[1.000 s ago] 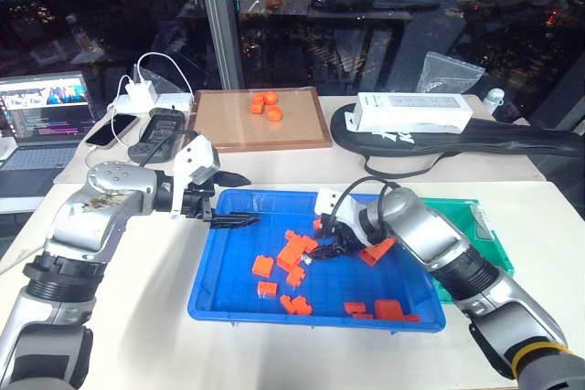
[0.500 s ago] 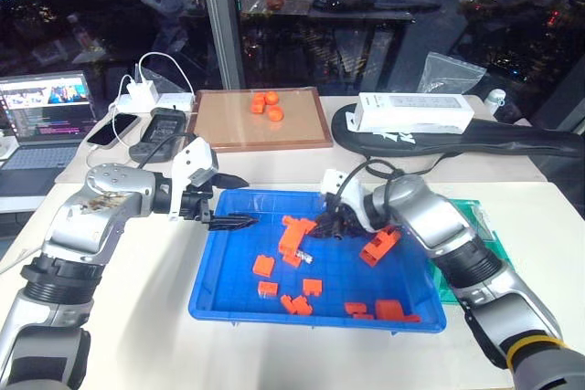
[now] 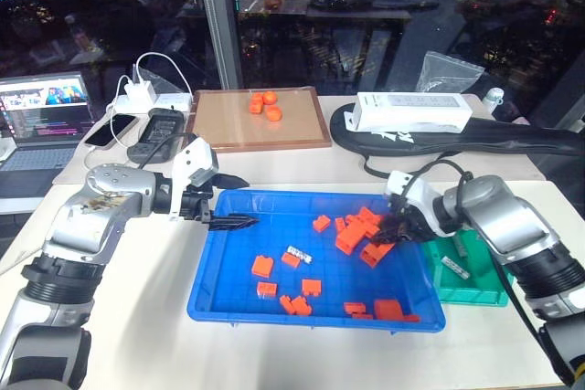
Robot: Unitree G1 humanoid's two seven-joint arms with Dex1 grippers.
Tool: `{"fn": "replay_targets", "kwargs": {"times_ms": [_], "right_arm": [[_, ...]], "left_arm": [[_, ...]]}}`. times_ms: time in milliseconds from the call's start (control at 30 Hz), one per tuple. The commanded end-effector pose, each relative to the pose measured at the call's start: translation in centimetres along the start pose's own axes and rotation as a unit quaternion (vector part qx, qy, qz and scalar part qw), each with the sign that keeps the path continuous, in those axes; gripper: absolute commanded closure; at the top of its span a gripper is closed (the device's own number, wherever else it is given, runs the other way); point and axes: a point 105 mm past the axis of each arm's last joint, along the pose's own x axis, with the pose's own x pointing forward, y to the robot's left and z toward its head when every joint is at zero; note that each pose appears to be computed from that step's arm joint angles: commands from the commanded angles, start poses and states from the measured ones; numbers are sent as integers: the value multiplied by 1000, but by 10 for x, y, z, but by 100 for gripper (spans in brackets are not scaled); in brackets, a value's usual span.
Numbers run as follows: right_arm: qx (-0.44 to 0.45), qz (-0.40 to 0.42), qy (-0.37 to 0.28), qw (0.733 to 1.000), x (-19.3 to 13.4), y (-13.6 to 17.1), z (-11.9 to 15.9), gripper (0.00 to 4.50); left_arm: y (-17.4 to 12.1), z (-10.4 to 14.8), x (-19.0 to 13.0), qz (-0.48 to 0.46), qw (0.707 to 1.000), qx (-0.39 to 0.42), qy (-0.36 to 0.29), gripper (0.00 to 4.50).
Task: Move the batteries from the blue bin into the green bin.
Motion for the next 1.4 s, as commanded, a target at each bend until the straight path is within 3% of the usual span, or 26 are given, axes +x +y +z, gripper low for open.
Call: {"fn": "replay_targets", "kwargs": {"times_ms": [33, 100, 267, 400, 733, 867, 1000, 1167, 1400], "right_arm": [[-41, -16, -66, 997, -9, 0, 41, 65], [-60, -13, -94, 994, -3, 7, 62, 1], [-76, 40, -116, 990, 19, 37, 84, 1], [-92, 76, -84, 989, 52, 56, 71, 1], [-78, 77, -78, 991, 82, 60, 67, 1], [-73, 68, -74, 992, 91, 58, 62, 102], [-77, 73, -81, 991, 91, 64, 63, 251], [-117, 60, -94, 987, 64, 61, 71, 416], [-91, -30, -141, 985, -20, 24, 83, 422]], "left_arm": [[2, 11, -4, 1, 1000, 19, -8, 0], [3, 11, -4, 1, 1000, 19, -8, 0], [3, 10, -5, 1, 1000, 20, -6, 0], [2, 9, -5, 2, 1000, 19, -3, 0], [1, 8, -7, 7, 1000, 19, -2, 0], [1, 8, -7, 8, 1000, 19, -3, 0], [1, 9, -7, 8, 1000, 20, -4, 0], [0, 10, -4, 3, 1000, 16, -12, 0], [-2, 16, 3, -19, 999, 18, -35, 0]]}}
